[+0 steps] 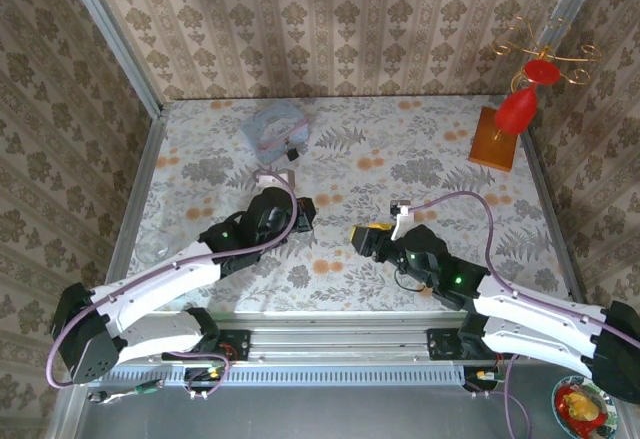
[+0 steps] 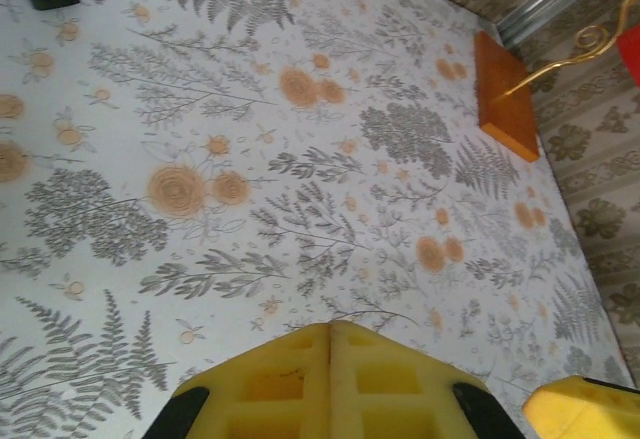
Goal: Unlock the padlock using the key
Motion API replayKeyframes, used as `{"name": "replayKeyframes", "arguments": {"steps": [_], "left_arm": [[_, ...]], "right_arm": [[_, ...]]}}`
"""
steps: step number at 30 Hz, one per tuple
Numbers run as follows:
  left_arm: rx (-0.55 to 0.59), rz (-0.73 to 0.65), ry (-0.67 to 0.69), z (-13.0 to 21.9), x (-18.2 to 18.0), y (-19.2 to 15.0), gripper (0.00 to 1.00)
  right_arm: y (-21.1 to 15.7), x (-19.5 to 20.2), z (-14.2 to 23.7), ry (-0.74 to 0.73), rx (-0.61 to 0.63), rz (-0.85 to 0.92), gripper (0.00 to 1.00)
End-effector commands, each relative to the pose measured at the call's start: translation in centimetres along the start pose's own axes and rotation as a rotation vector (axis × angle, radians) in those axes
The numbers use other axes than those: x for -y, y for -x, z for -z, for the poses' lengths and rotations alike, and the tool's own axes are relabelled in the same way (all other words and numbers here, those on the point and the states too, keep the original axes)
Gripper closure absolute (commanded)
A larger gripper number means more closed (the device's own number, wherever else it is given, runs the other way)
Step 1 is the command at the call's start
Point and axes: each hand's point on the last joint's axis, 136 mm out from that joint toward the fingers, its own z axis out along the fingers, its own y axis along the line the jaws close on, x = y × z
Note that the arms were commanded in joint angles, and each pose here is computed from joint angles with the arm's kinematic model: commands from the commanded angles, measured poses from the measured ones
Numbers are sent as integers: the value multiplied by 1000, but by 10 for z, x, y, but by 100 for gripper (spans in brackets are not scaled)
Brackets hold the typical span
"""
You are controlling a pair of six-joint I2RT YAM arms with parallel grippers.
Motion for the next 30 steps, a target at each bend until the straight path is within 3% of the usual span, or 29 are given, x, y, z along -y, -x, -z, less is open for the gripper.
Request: {"name": "replayKeyframes", "arguments": {"steps": [1, 10, 21, 30], "left_arm": [[8, 23, 45, 0, -10, 3, 100], [-8, 83, 44, -7, -4, 3, 100], [-51, 112, 64, -18, -3, -4, 100], [-54, 149, -42, -21, 23, -10, 100]], "right_arm": [[-10, -6, -12, 26, -82, -127, 40], [-12, 1, -28, 19, -150, -296, 40], [-5, 1, -30, 86, -167, -354, 40], [-1, 10, -31, 200, -160, -447, 40]]}}
